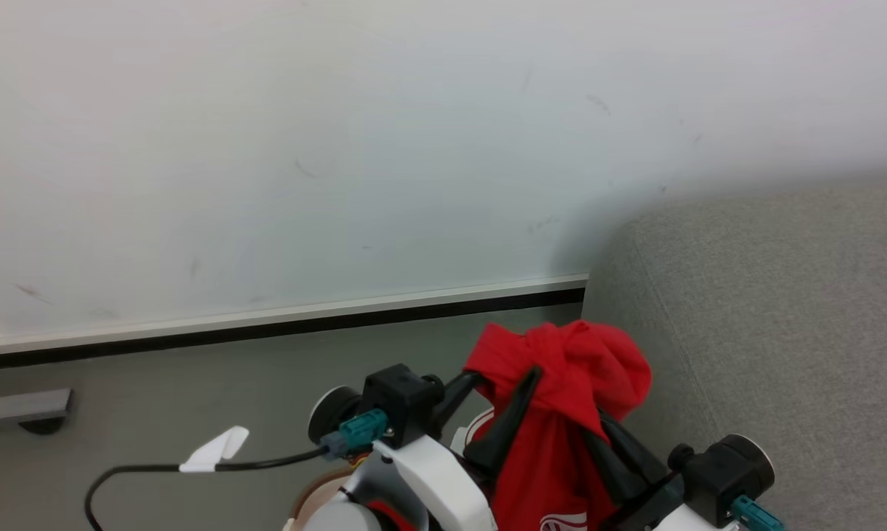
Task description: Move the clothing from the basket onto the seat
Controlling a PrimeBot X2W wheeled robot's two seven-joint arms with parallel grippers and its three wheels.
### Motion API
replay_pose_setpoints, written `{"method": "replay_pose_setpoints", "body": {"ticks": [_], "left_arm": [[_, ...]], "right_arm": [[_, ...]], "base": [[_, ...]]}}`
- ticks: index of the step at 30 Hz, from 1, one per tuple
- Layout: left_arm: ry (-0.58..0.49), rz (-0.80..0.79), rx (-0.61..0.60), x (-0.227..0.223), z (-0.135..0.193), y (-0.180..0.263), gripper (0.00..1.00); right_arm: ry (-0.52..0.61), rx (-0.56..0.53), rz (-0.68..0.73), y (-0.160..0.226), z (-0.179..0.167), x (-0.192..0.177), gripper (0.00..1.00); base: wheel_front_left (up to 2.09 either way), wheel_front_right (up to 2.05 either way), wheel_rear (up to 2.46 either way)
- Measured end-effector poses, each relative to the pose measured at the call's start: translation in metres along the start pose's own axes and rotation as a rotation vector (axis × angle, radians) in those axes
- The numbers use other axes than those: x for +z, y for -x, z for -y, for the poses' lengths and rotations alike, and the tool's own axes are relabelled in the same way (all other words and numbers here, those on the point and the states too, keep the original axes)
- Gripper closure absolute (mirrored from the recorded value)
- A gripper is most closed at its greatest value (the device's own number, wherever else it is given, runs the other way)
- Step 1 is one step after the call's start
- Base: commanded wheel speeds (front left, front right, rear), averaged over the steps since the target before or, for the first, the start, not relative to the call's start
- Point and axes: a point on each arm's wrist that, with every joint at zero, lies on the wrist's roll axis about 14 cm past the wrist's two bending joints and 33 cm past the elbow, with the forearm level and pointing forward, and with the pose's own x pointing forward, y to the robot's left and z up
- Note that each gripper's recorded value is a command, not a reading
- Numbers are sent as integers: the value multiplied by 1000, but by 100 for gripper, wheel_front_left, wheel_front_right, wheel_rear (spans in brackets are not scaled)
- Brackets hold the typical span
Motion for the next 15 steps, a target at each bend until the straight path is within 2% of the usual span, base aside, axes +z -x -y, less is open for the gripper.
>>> {"method": "replay_pose_setpoints", "body": {"ticks": [5, 15], "left_arm": [[48, -15, 1, -16, 1, -3, 0], [49, -80, -86, -56, 23, -13, 0]], "right_arm": [[-20, -70, 17, 14, 23, 7, 100], [59, -300, 42, 63, 97, 26, 100]], "base": [[0, 0, 0], [0, 0, 0]]}}
